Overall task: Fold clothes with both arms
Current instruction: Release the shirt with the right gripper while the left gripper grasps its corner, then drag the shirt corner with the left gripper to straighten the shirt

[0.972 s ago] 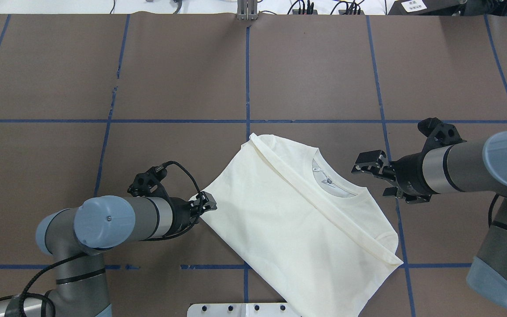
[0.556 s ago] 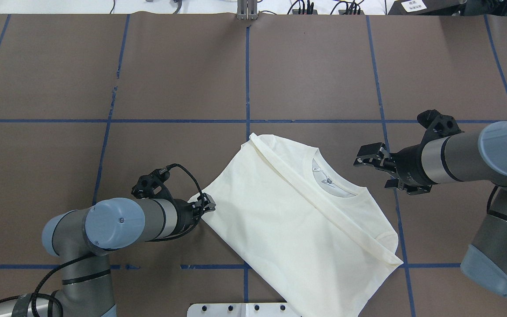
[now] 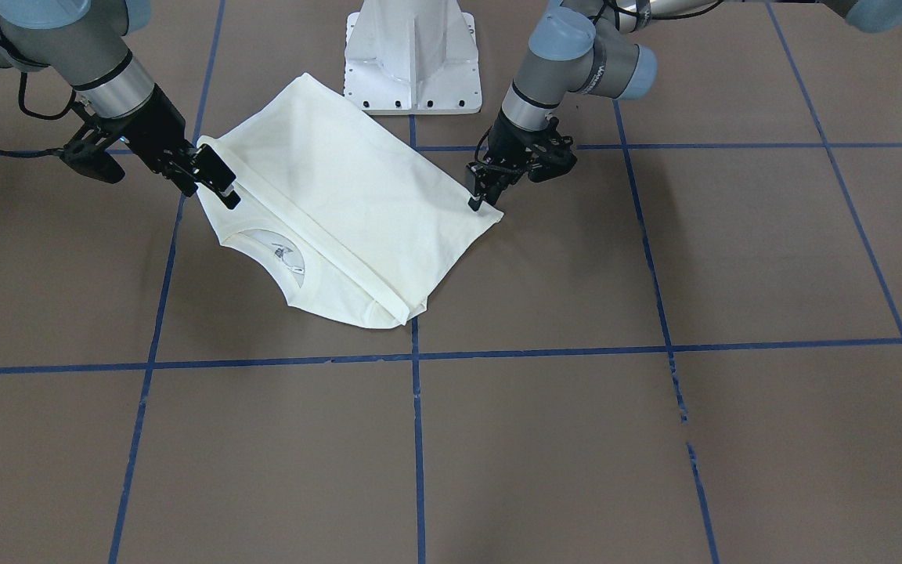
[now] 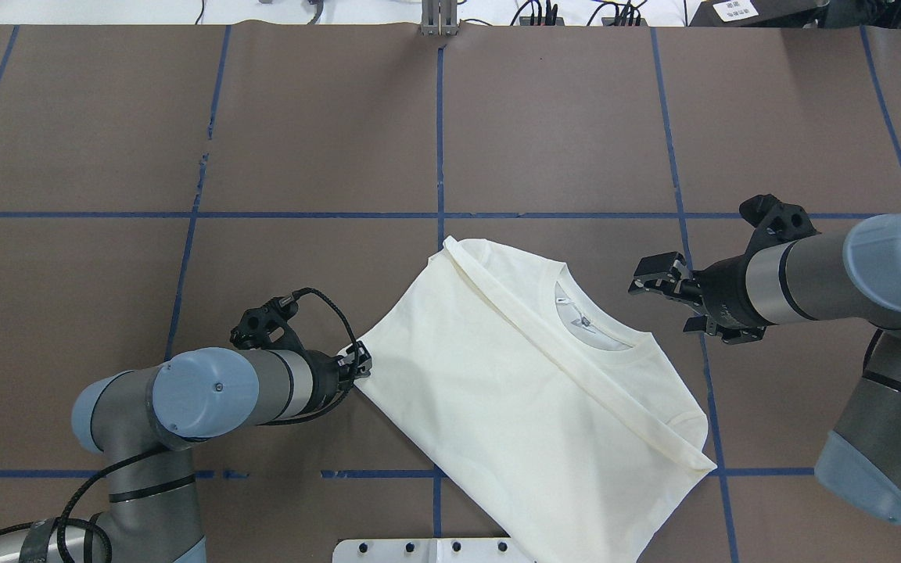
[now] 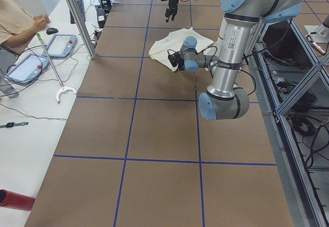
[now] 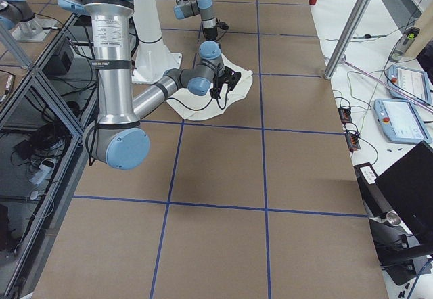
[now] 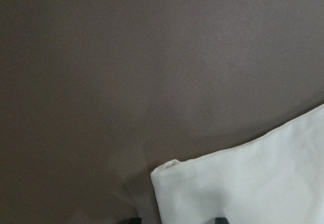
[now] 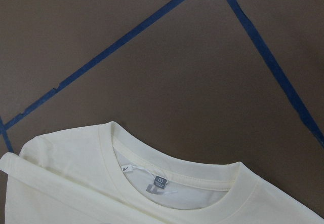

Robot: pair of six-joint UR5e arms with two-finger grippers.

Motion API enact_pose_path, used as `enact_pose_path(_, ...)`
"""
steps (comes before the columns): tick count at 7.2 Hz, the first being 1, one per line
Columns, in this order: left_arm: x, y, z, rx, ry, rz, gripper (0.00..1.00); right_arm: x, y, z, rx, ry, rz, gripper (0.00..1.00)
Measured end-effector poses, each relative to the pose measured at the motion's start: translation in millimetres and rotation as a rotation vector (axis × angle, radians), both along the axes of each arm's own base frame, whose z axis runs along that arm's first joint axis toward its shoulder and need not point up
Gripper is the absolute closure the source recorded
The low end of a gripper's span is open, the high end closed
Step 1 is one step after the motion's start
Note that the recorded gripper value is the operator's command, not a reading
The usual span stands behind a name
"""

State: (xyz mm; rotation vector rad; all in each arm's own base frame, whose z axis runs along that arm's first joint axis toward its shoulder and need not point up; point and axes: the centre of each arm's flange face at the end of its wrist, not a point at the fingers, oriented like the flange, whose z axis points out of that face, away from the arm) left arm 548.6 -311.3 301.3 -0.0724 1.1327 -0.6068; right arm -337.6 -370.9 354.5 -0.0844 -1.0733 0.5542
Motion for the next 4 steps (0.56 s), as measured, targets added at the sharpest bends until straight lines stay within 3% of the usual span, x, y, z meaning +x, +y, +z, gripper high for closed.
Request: enact_pose_path(4,-21,-30,-6,0.024,0.006,-0.049,1.0,0,0,2,-0.002,0.004,0.003,0.0)
